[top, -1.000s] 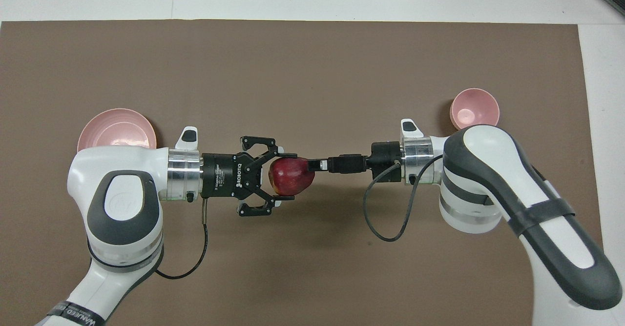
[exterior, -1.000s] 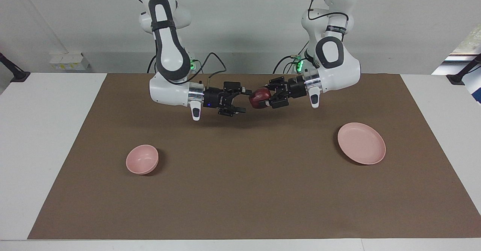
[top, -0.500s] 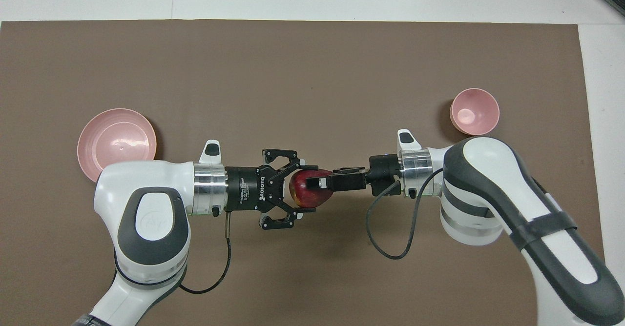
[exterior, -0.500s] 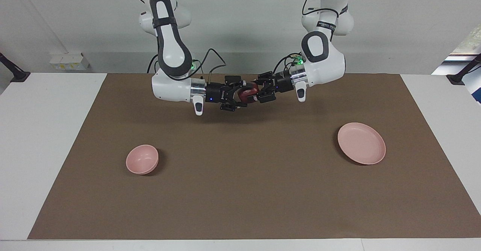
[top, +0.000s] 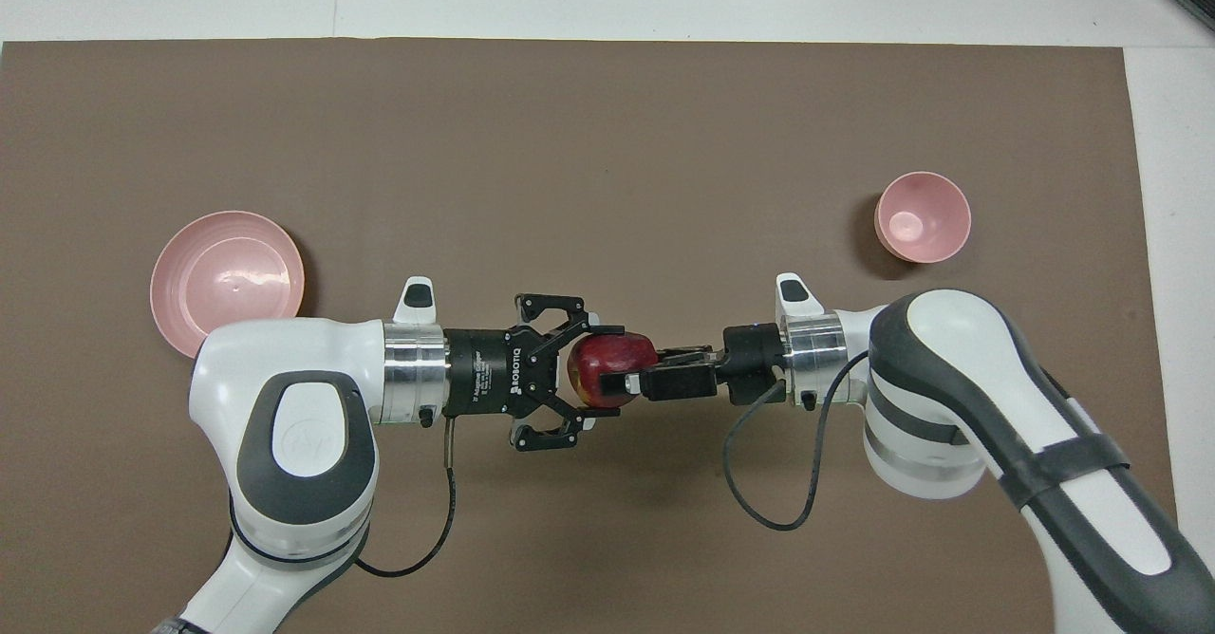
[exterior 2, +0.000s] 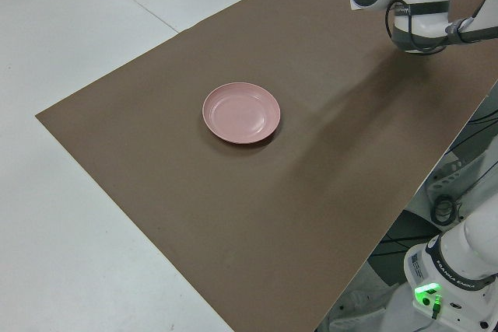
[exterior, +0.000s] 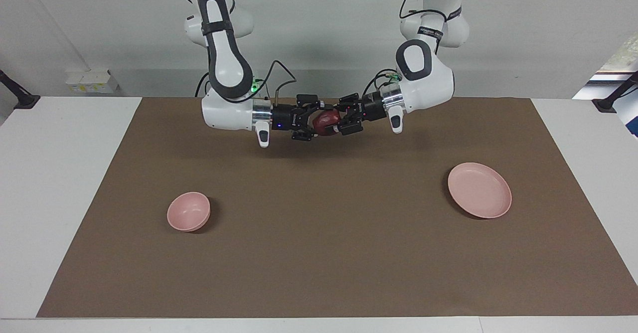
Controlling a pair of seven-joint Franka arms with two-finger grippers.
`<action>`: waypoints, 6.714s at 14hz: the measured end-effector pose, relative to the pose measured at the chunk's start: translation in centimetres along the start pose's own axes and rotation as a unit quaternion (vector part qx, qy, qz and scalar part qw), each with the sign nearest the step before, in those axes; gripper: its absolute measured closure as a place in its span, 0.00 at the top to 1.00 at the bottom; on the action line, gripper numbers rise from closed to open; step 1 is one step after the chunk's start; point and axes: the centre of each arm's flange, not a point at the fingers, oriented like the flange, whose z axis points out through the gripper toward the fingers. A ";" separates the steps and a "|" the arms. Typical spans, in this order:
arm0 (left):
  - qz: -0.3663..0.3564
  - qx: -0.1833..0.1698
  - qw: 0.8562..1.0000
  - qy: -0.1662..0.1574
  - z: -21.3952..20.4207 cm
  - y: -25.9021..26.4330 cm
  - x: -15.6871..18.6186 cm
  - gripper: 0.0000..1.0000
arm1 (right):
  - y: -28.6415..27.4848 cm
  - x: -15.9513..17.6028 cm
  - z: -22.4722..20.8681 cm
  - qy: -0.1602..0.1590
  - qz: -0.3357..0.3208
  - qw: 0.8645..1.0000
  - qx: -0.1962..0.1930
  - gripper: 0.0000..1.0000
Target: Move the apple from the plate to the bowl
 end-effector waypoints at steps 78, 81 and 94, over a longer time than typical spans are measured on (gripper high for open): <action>0.537 0.446 0.628 0.345 -33.1 11.5 -5.8 1.00 | -19.4 8.5 -26.0 -0.022 0.149 0.739 -0.656 1.00; 0.537 0.446 0.628 0.345 -33.1 11.5 -5.8 1.00 | -18.6 8.8 -27.0 -0.011 0.159 0.750 -0.642 1.00; 0.537 0.446 0.628 0.345 -33.1 11.5 -5.8 1.00 | -17.9 8.7 -30.0 -0.008 0.155 0.752 -0.640 1.00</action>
